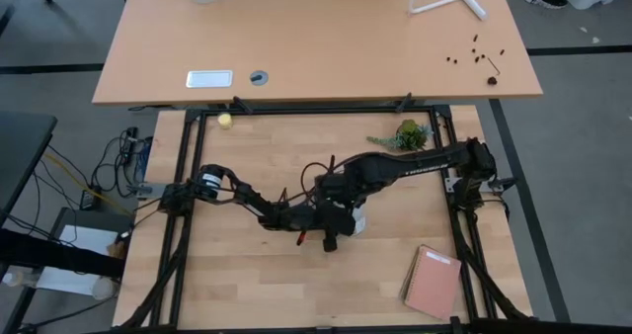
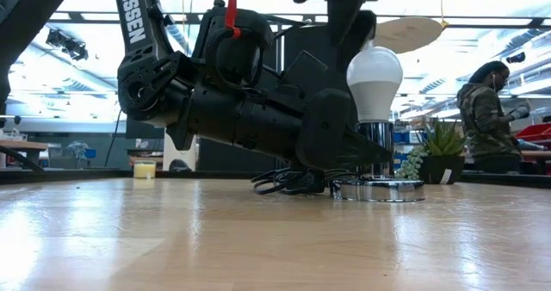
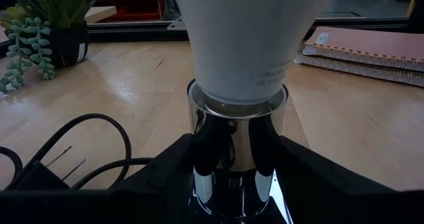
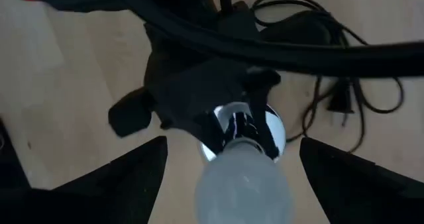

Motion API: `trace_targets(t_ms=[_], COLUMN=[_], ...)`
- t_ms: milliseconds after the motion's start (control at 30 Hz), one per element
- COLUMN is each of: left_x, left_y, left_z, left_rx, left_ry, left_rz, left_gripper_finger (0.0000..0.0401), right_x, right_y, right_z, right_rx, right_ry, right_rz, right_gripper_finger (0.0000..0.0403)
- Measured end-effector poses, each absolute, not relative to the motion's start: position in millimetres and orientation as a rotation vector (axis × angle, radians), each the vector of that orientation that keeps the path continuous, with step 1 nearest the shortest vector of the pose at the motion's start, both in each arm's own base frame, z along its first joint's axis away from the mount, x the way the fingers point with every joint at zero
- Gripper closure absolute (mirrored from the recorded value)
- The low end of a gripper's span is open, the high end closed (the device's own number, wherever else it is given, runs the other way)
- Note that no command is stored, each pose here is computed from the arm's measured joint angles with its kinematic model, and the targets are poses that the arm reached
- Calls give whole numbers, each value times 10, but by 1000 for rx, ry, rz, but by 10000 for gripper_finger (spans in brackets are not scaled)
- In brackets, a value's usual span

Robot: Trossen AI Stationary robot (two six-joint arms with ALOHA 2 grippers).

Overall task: Screw lightbulb
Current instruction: Insert the white lightbulb into the metallic lamp

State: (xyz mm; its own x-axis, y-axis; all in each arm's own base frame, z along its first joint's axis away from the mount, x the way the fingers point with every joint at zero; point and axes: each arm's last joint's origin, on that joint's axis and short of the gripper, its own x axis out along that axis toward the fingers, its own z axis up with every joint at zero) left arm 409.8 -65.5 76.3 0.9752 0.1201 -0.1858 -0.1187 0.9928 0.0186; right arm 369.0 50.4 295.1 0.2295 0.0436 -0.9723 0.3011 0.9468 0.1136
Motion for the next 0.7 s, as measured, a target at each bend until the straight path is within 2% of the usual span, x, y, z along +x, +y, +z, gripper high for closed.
trace_targets(t_ms=[267,500,700], left_x=[4098,4095,4094], left_y=[-655,-673,-674], left_z=[761,761,761], left_rx=[8,10,10], left_ry=[190,191,192], left_rz=[120,117,116], left_gripper_finger=[203,203,203], right_x=[3464,3335,3180], right_y=[743,984,1017], right_z=[3067,3129,3090], right_rx=[-12,-205,-218], right_ry=[1474,1425,1417], right_rz=[-108,-183,-213], right_gripper_finger=[54,55,55])
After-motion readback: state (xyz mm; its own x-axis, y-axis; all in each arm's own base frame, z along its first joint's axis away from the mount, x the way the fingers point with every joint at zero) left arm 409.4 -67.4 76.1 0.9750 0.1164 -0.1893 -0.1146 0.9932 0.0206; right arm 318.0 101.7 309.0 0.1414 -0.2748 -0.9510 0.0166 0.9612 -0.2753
